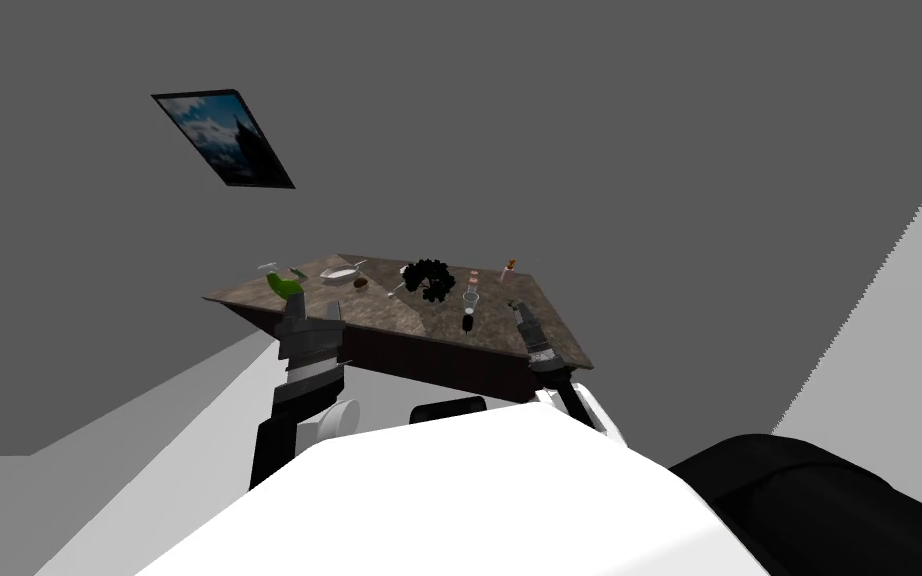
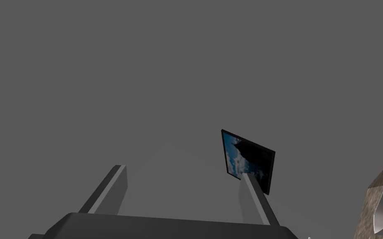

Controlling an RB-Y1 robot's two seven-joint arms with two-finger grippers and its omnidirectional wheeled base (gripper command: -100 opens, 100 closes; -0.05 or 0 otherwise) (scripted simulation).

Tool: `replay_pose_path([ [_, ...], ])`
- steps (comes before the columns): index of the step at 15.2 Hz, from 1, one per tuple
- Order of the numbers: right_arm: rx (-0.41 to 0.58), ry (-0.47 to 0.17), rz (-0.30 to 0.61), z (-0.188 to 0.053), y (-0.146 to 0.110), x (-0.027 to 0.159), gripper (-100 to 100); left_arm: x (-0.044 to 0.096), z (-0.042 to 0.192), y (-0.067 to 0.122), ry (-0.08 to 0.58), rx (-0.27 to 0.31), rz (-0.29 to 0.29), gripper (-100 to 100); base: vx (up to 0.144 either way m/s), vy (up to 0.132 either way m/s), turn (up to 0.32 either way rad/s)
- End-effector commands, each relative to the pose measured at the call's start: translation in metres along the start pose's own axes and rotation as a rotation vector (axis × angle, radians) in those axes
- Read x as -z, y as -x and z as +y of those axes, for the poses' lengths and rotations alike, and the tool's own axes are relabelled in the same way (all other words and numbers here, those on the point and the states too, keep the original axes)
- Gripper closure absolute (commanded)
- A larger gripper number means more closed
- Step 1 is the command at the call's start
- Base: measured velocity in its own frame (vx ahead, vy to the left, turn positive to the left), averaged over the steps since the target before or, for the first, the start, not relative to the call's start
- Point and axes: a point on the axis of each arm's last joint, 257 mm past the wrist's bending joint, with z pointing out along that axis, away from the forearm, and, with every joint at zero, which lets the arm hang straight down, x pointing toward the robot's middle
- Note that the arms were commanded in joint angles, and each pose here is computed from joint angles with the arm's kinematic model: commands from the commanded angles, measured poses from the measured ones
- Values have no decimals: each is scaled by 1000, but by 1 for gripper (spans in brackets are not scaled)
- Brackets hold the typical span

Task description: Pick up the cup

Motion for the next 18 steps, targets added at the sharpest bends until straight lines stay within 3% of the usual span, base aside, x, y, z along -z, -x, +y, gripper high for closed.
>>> replay_pose_path([
  [1,50,-28,44,-14,1,7,-100,0,0,0,0,0,0,0,5,45,71],
  [5,111,-51,107,-26,2,14,-100,0,0,0,0,0,0,0,15,51,75],
  [6,152,-78,138,-39,5,22,-100,0,0,0,0,0,0,0,15,50,90],
  [8,166,-76,159,-39,4,22,-100,0,0,0,0,0,0,0,11,44,64],
  [9,209,-104,192,-53,8,31,-100,0,0,0,0,0,0,0,13,48,78],
  [11,223,-101,212,-53,8,31,-100,0,0,0,0,0,0,0,16,50,60],
  [12,268,-130,247,-66,13,40,-100,0,0,0,0,0,0,0,15,59,115],
  [14,282,-127,268,-66,13,40,-100,0,0,0,0,0,0,0,15,55,69],
  [18,387,-184,357,-93,28,59,-100,0,0,0,0,0,0,0,20,51,82],
])
